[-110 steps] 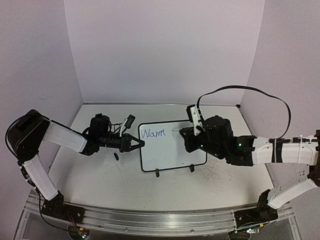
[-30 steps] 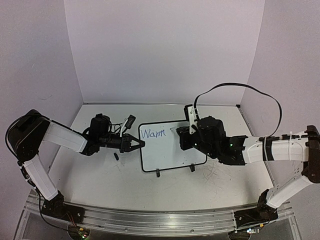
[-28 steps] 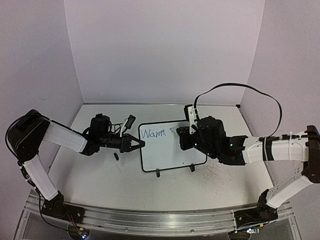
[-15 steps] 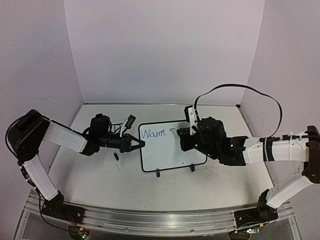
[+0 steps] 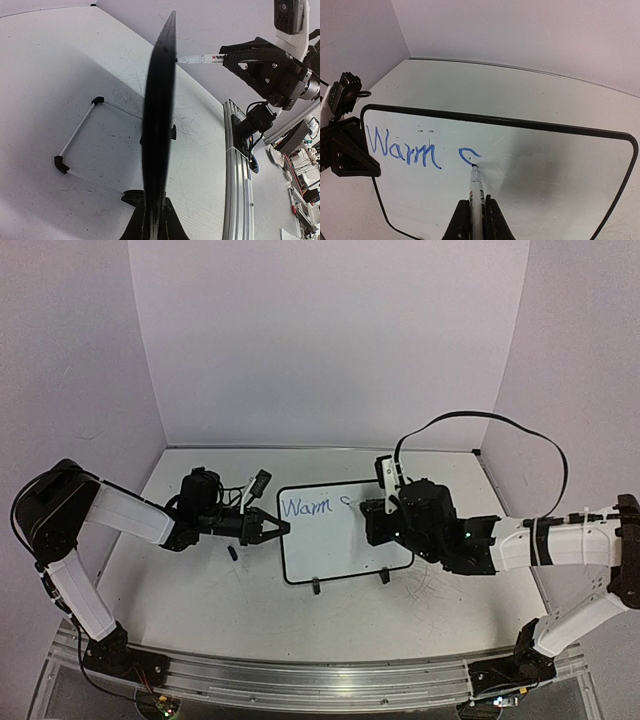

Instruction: Write a sentence on the whiteboard

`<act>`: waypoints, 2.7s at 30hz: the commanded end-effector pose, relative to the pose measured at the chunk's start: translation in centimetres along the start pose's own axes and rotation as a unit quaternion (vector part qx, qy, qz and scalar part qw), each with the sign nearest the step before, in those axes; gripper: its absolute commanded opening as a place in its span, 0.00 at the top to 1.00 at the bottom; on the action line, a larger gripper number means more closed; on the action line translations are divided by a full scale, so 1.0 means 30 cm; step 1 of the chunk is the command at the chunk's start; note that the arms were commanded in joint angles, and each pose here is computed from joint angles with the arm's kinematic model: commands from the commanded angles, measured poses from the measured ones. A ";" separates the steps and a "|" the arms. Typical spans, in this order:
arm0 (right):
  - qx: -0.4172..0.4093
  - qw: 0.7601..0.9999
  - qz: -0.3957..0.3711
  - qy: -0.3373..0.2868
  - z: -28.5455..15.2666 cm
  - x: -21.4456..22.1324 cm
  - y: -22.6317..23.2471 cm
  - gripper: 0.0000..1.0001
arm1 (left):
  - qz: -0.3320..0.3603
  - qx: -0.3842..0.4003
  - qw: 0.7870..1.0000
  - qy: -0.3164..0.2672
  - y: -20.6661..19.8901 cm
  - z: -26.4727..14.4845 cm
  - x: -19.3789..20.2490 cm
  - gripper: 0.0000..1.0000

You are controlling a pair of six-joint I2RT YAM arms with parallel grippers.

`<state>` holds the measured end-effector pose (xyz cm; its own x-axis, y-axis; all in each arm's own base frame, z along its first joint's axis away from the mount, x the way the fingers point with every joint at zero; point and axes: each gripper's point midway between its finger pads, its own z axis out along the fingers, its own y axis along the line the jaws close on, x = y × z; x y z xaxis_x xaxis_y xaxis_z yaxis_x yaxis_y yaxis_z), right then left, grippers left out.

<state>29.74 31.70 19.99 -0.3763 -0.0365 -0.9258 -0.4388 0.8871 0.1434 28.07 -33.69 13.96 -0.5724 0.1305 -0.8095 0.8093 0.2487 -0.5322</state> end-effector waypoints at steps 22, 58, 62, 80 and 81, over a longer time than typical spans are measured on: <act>-0.019 1.000 0.014 0.001 0.021 0.005 0.029 1.00 | 0.014 -0.012 1.000 -0.009 0.012 0.008 -0.039 1.00; -0.018 0.999 0.010 -0.035 -0.008 -0.091 -0.022 1.00 | 0.012 -0.011 1.000 -0.007 0.015 0.010 -0.038 1.00; -0.013 0.999 0.008 -0.030 -0.001 -0.080 -0.027 1.00 | 0.013 -0.011 1.000 -0.008 0.012 0.009 -0.041 1.00; -0.021 1.000 0.018 0.005 -0.003 -0.001 -0.030 1.00 | 0.012 -0.012 1.000 -0.007 0.014 0.007 -0.037 1.00; -0.022 1.000 0.019 0.005 -0.003 -0.001 -0.028 1.00 | 0.012 -0.013 1.000 -0.007 0.014 0.007 -0.036 1.00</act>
<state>29.91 30.78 19.86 -0.3941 -0.0209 -0.9188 -0.4625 0.8684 0.1786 28.04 -33.71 13.93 -0.5727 0.1350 -0.8086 0.8097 0.2477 -0.5321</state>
